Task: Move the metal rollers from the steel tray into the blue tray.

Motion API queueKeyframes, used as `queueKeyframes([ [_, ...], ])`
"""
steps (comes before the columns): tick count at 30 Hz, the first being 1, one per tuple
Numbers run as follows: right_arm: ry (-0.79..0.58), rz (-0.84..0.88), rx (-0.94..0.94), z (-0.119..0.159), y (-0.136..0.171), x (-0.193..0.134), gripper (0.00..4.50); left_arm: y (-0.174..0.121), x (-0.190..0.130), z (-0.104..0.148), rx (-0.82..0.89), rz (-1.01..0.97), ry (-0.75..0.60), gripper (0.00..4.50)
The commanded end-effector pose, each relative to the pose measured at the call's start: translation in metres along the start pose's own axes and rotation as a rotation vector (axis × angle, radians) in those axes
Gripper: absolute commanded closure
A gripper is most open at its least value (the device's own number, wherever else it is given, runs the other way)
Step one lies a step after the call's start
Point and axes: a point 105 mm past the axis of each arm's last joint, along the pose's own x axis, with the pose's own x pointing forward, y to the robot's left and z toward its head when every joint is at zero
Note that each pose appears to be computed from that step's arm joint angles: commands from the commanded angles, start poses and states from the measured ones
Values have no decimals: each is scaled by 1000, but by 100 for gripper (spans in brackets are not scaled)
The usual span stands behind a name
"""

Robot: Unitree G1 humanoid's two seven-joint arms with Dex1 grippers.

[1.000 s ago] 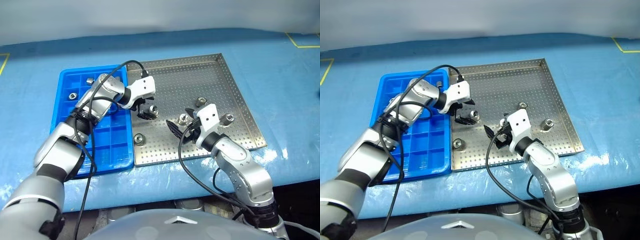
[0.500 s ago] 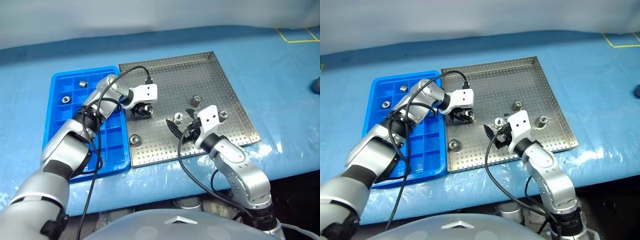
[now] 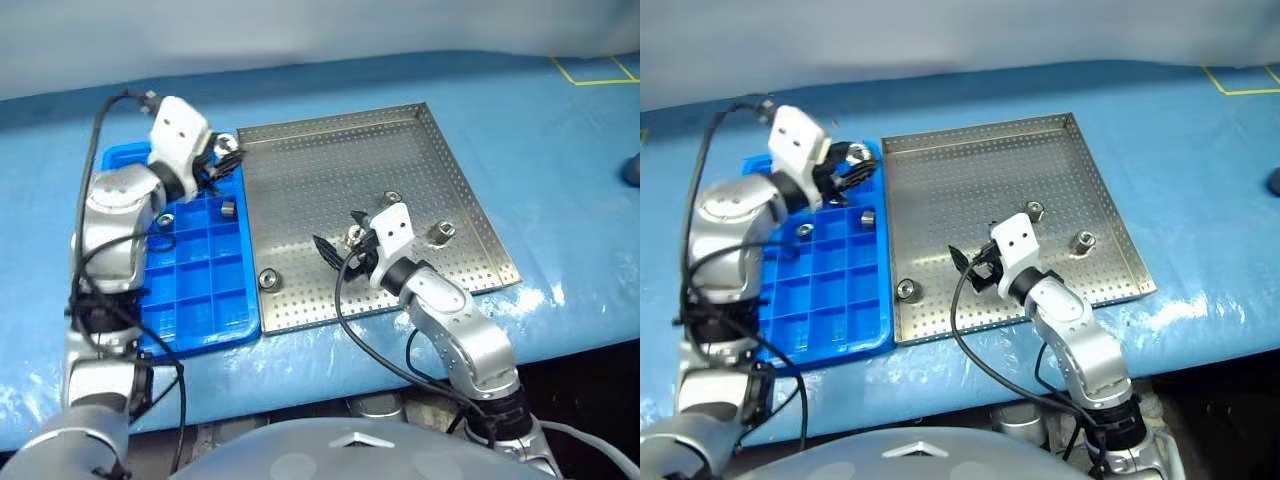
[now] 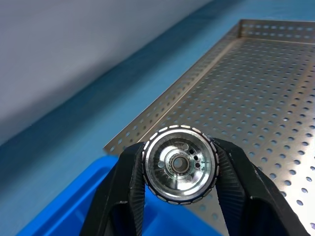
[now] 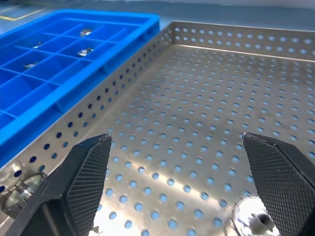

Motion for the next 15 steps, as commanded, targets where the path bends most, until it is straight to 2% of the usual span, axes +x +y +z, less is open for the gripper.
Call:
queueKeyframes([
  [1,-85,81,-38,20,15,11,0,16,-28,8,-51,256,-69,281],
  [8,-130,204,-68,32,36,27,0,18,-57,-30,-117,598,-6,281],
  [15,-122,234,-62,29,41,26,0,20,-70,-68,-191,729,100,281],
])
